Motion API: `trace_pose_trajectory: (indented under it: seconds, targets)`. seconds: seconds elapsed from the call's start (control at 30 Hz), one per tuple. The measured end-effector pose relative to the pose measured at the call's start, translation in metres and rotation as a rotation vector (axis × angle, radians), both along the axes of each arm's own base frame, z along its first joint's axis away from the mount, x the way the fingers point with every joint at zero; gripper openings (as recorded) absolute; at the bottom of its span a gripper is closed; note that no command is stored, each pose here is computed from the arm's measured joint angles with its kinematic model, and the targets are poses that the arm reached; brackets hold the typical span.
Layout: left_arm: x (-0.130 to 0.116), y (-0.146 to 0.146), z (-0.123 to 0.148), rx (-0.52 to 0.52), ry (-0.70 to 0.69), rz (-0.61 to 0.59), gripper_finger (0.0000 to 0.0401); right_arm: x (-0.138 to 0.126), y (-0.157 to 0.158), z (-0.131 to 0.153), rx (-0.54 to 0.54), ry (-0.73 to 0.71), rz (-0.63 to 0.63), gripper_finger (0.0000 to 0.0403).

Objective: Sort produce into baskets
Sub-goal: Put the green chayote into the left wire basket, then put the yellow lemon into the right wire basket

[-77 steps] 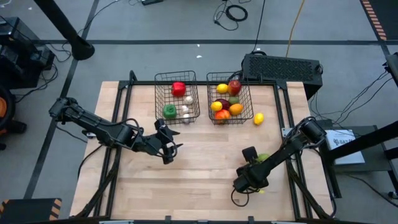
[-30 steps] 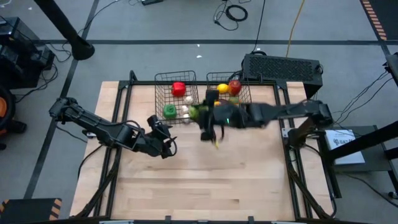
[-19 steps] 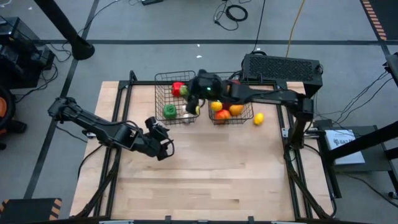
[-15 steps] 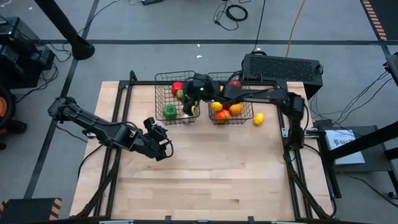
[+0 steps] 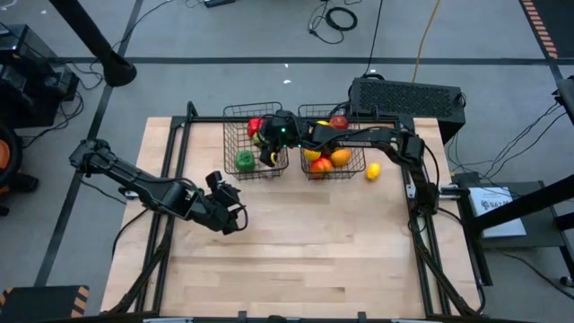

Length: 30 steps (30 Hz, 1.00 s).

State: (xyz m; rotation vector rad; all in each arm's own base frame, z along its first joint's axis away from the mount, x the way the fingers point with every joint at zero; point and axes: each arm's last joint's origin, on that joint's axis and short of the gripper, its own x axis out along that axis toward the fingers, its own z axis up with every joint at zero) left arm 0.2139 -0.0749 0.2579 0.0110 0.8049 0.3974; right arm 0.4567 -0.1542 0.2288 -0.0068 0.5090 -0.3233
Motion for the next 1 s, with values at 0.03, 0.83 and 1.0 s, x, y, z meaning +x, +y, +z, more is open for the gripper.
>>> trace_pose_trajectory:
  seconds: [0.03, 0.83, 1.0]
  targets:
    - [0.000, 0.000, 0.000, 0.000, 0.000, 0.000, 0.0237, 0.000, -0.002, -0.001, 0.008, -0.007, -0.008, 0.0203]
    - [0.001, 0.000, 0.000, -0.002, -0.006, 0.000, 0.0237, 0.001, -0.004, -0.019, 0.044, 0.058, -0.077, 0.0305]
    - [0.001, 0.000, 0.000, -0.002, -0.005, 0.000, 0.0237, -0.001, 0.009, -0.005, 0.027, 0.060, -0.043, 0.0304]
